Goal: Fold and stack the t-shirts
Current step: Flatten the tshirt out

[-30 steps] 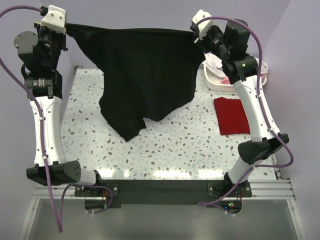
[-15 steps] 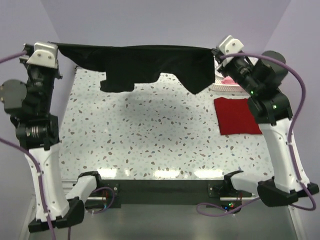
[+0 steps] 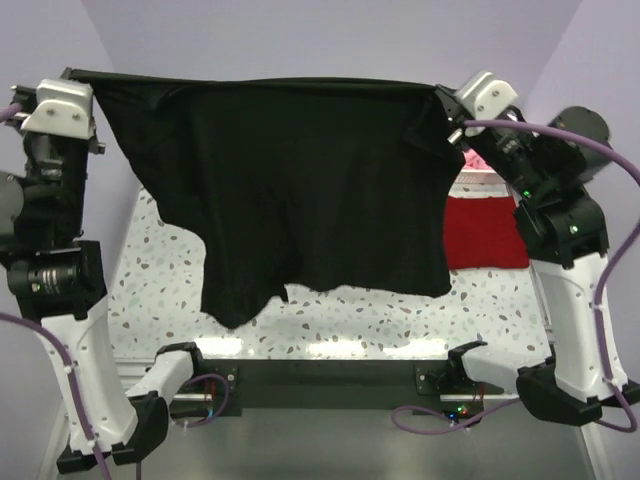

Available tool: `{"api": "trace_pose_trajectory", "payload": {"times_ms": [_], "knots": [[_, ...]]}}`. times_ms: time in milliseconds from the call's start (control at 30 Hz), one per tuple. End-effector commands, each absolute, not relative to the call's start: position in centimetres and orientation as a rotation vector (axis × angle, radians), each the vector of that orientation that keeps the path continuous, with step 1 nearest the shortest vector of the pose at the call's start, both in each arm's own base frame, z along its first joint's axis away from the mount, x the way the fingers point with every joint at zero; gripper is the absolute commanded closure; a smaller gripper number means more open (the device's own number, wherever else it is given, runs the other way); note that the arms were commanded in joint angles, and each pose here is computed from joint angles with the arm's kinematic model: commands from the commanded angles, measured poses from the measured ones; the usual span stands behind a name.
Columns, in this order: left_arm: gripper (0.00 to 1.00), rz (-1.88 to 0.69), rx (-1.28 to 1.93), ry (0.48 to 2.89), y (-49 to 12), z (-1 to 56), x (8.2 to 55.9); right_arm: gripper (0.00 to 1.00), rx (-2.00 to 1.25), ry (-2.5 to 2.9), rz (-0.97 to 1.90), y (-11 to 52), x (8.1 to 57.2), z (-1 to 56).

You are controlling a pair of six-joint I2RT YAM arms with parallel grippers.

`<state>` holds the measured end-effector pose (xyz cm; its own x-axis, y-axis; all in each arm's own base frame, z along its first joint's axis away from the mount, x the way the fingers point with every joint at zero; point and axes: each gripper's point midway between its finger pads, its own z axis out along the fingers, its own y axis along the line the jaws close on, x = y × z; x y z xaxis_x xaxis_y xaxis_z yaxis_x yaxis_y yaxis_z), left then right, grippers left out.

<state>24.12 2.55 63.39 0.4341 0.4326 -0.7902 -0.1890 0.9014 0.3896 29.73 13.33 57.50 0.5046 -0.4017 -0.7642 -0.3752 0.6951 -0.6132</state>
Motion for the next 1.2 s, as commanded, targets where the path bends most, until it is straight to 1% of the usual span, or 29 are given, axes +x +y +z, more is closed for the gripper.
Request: {"api": "trace_pose_trajectory", "payload": {"times_ms": [0,33,67,100,200,233,300,333,367,400,433,467,500,533,567,600,633,667,700,733,767,800,833,900,933,1033,1133,1167], "knots": [[1.00,0.518,0.237,1.270,6.2,57.9,29.2,1.00,-0.858,1.272,-0.134,11.9,35.8,51.8],[1.00,0.516,0.252,1.304,6.4,56.6,30.0,1.00,-0.892,1.316,-0.130,12.3,36.9,49.5],[1.00,0.505,0.278,1.374,6.5,53.8,31.7,1.00,-0.917,1.358,-0.122,12.7,38.4,47.4],[1.00,0.492,0.328,1.412,6.2,52.1,32.8,1.00,-0.929,1.381,-0.108,13.1,39.2,46.0],[1.00,0.420,0.402,1.545,5.8,45.8,36.1,1.00,-1.002,1.478,-0.056,14.5,41.9,39.7],[1.00,0.385,0.406,1.617,6.0,42.5,37.5,1.00,-1.031,1.516,-0.043,14.8,42.6,37.4],[1.00,0.331,0.442,1.678,5.4,39.1,39.3,1.00,-1.081,1.600,-0.027,15.2,44.5,32.7],[1.00,0.293,0.448,1.756,5.3,35.5,40.8,1.00,-1.103,1.634,-0.032,15.2,45.2,30.8],[1.00,0.261,0.471,1.777,4.6,34.0,41.8,1.00,-1.122,1.660,-0.038,15.2,45.8,29.4],[1.00,0.243,0.481,1.806,4.3,32.4,42.8,1.00,-1.153,1.718,-0.035,15.4,47.3,26.1],[1.00,0.209,0.485,1.883,4.1,28.8,44.7,0.98,-1.151,1.725,-0.055,15.3,48.4,25.5],[1.00,0.180,0.502,1.915,3.3,27.0,46.0,0.85,-1.143,1.766,-0.094,14.9,49.7,24.1],[1.00,0.193,0.485,1.954,3.6,25.6,47.2,0.78,-1.152,1.844,-0.096,15.0,51.4,20.4],[1.00,0.179,0.464,2.022,3.9,22.6,49.9,0.64,-1.094,1.864,-0.110,15.0,53.3,21.0],[1.00,0.173,0.429,2.083,4.4,20.9,51.0,0.54,-1.059,1.908,-0.140,14.6,54.5,20.4],[1.00,0.182,0.395,2.130,5.0,19.7,52.2,0.53,-0.980,1.951,-0.171,14.5,57.3,20.1],[0.94,0.173,0.365,2.145,5.5,19.4,55.9,0.49,-0.963,2.021,-0.179,13.9,57.3,19.3],[0.89,0.112,0.343,2.260,5.2,17.4,55.6,0.45,-0.932,2.053,-0.198,13.4,57.9,19.3],[0.85,0.080,0.317,2.290,5.2,17.3,56.5,0.45,-0.887,2.039,-0.220,13.0,58.9,21.2],[0.75,0.064,0.282,2.309,5.7,17.6,57.9,0.45,-0.885,2.109,-0.196,12.8,58.4,19.5],[0.69,0.017,0.253,2.305,5.5,17.7,58.3,0.41,-0.880,2.123,-0.187,12.6,58.2,19.6],[0.60,0.011,0.241,2.307,5.7,17.9,58.1,0.41,-0.890,2.130,-0.156,13.0,57.7,19.6],[0.44,0.026,0.232,2.285,6.1,18.3,58.1,0.39,-0.903,2.161,-0.138,12.8,56.5,19.7],[0.32,0.080,0.224,2.274,6.8,18.6,57.2,0.39,-0.948,2.219,-0.059,13.5,54.4,18.4],[0.30,0.096,0.242,2.283,6.9,18.2,55.9,0.39,-0.976,2.244,0.006,13.9,52.9,18.3],[0.30,0.071,0.254,2.348,6.5,17.0,52.9,0.40,-1.091,2.333,0.129,14.9,49.2,15.7],[0.32,-0.079,0.315,2.390,4.2,15.7,49.7,0.42,-1.185,2.395,0.216,15.5,46.6,13.3],[0.32,-0.151,0.356,2.393,3.1,15.3,48.9,0.44,-1.205,2.415,0.235,15.8,46.1,12.5]]}}
